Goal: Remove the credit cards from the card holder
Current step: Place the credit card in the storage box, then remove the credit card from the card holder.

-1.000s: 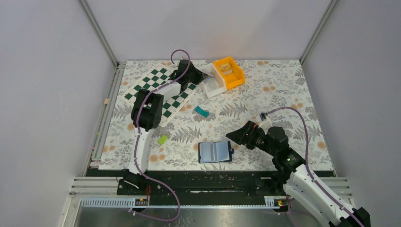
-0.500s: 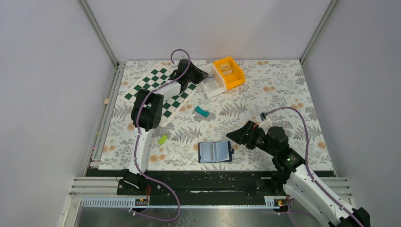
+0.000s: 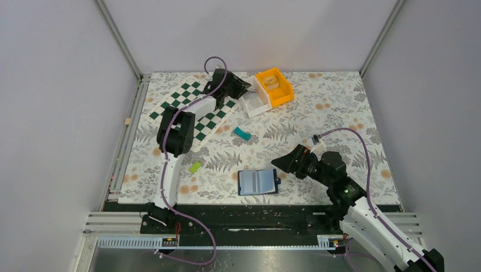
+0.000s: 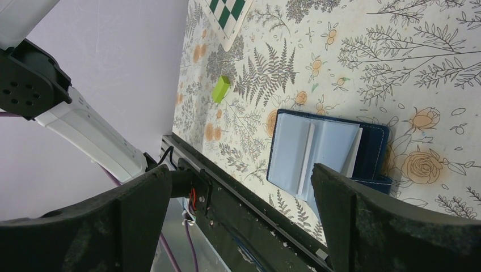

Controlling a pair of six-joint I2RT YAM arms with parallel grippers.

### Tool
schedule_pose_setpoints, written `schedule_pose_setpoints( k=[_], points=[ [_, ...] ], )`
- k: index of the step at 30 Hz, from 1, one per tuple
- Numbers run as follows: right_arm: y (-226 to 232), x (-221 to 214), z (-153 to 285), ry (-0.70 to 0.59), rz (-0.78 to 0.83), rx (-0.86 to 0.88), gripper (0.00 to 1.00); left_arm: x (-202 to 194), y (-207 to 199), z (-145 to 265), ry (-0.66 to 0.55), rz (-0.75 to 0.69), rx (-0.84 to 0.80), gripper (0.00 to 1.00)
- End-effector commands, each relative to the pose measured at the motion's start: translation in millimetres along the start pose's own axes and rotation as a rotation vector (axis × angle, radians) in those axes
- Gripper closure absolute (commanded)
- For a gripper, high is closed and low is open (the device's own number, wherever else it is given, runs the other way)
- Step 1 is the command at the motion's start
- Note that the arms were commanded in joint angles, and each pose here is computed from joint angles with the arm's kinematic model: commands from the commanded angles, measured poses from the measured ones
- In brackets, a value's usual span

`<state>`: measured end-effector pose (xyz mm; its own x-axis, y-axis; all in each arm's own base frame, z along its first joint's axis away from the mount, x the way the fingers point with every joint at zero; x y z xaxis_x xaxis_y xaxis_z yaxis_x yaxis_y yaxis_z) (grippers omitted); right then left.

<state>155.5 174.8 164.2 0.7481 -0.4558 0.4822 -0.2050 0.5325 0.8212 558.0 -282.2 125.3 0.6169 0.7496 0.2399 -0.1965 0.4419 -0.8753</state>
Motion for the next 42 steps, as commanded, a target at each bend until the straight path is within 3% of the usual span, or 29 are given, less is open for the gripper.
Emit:
schedule_pose_setpoints(
  k=[1,17,24,27,33,42],
  points=[
    [18.5,12.6,4.7,-0.022,0.033,0.039,0.01,14.4,-15.3,16.2,-0.012,-0.015,0.011,0.60],
    [23.0,14.1,6.7,-0.026,0.018,0.052,0.01,21.8,-26.6,27.2,-0.010,-0.048,0.023,0.55],
    [13.5,8.9,5.4,0.006,-0.007,-0.007,0.01,15.0,-45.7,46.9,0.072,-0.119,0.007,0.55],
    [12.3,7.5,4.9,0.022,-0.016,-0.023,0.01,8.5,-59.0,72.2,0.108,-0.164,-0.008,0.55],
    [13.1,8.6,6.2,0.037,-0.028,-0.055,0.11,-12.4,-71.9,149.3,0.178,-0.263,-0.014,0.54],
    [8.4,1.3,-5.9,0.090,-0.115,-0.160,0.18,-52.4,-32.3,280.6,0.261,-0.447,0.043,0.50]
  ],
)
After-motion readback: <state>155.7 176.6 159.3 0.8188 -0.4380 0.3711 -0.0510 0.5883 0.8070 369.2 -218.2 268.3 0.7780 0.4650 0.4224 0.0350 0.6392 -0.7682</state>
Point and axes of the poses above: each gripper's point midway between its finger pads, its own z axis back along the fingers, its own y axis along the line the jaws close on, x = y × z, the point moved 4 cm from there along z, back along the fingers, and after that the axes turned 2 degrees about z, right-handed, at the moved point
